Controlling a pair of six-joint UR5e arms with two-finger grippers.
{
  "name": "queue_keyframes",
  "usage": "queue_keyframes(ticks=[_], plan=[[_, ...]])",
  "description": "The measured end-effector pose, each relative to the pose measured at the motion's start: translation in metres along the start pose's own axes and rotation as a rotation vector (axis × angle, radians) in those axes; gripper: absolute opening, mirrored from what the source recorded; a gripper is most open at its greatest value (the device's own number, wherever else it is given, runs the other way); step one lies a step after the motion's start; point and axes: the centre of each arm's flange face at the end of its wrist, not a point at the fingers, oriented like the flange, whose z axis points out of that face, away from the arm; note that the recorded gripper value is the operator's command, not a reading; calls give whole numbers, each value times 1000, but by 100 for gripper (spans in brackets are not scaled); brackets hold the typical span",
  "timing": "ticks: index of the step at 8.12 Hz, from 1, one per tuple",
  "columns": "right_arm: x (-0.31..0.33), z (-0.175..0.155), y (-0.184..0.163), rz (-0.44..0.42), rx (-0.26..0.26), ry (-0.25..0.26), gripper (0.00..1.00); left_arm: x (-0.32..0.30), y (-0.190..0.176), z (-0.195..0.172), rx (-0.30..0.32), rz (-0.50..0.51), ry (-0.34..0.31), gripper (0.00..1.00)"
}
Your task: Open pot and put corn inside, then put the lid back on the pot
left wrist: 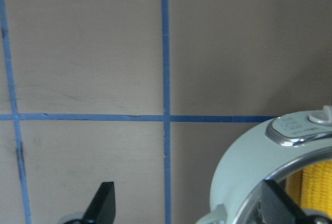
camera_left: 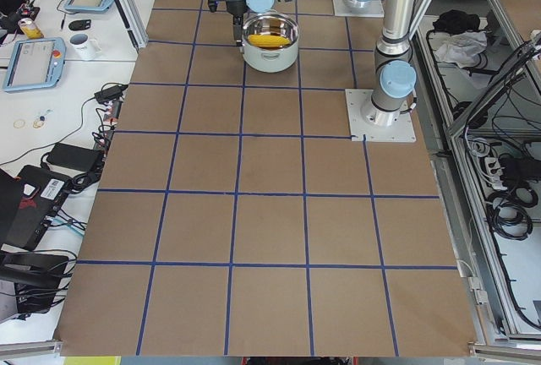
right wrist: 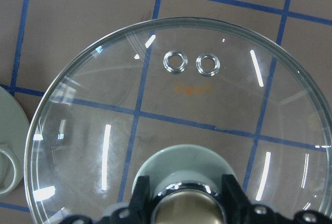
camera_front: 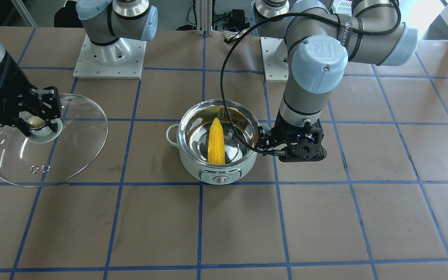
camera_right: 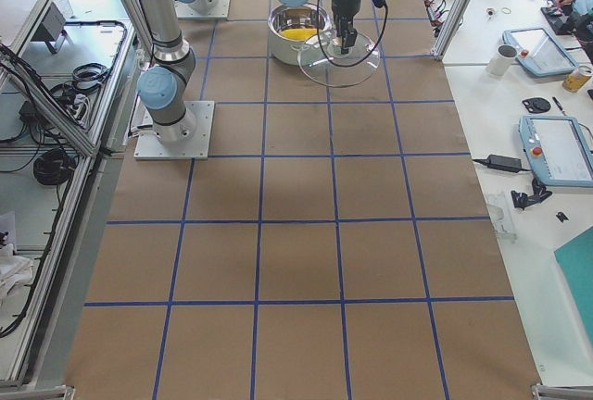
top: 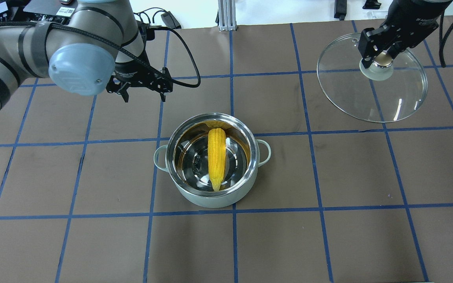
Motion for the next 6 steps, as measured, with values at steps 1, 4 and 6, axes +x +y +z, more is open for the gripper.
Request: queue_keyframes(ticks=[1, 4, 6], plan=[[-1, -2, 2, 1, -2, -4, 0, -26, -9, -8, 14, -10, -20, 100], [-4, 3, 2, 15, -13, -15, 0, -94, -38, -66, 51, -19, -35, 100], [-17, 7, 2, 62, -23, -14, 0, -99, -40, -106, 99, -6, -49, 100]])
